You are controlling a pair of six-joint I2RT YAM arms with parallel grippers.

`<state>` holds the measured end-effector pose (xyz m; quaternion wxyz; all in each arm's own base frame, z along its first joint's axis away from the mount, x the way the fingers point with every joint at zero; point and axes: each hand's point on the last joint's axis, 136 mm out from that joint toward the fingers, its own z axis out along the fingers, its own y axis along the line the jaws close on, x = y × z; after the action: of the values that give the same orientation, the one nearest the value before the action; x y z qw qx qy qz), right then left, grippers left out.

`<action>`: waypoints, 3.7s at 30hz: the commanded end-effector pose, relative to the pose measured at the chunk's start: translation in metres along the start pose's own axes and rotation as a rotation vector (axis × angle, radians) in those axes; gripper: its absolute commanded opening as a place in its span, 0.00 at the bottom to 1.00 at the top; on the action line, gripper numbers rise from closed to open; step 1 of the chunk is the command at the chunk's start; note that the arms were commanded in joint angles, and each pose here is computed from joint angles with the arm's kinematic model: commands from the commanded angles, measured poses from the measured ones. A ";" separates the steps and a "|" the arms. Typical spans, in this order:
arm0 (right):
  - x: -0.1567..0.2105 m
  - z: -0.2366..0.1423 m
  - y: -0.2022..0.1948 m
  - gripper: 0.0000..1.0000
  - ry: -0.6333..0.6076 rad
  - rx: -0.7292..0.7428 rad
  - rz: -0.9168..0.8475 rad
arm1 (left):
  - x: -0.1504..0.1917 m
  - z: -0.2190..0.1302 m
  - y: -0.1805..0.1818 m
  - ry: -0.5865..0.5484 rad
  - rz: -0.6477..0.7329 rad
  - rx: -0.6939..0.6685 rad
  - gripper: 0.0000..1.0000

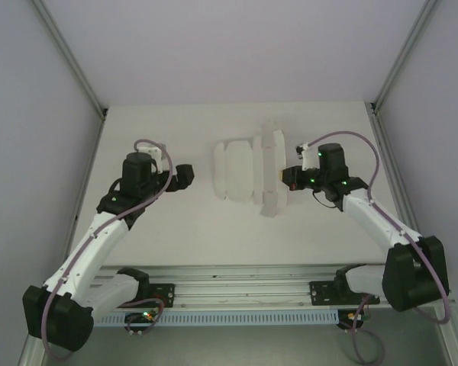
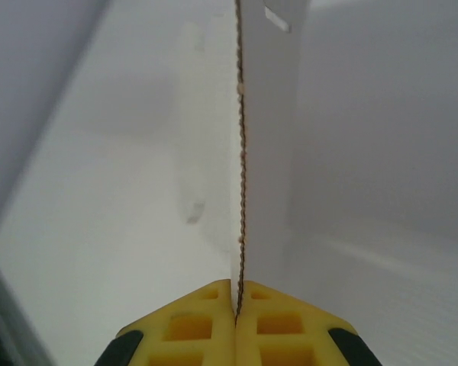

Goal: Assemble paper box

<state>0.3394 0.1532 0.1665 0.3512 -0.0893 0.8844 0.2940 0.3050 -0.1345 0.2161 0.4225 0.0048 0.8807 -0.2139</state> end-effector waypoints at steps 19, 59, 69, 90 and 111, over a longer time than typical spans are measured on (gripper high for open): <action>-0.045 0.082 0.033 0.00 -0.019 0.563 -1.319 | 0.003 0.013 0.021 0.013 -0.060 -0.044 1.00; -0.040 0.075 0.083 0.00 -0.183 0.504 -1.217 | 0.006 0.120 -0.046 0.027 0.195 -0.123 1.00; -0.040 0.066 0.086 0.00 -0.222 0.483 -1.134 | -0.009 0.119 -0.078 -0.096 0.134 -0.101 1.00; -0.034 0.054 0.070 0.00 -0.219 0.510 -1.080 | 0.029 0.043 0.064 0.010 -0.148 -0.129 1.00; -0.032 0.048 0.081 0.00 -0.231 0.431 -1.020 | 0.022 0.097 0.011 -0.025 -0.094 0.327 1.00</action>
<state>0.3636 0.2442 0.1858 0.5431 -0.4101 0.7244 -0.1103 0.3693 -0.1518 0.1309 0.3974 -0.0103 0.8519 -0.3409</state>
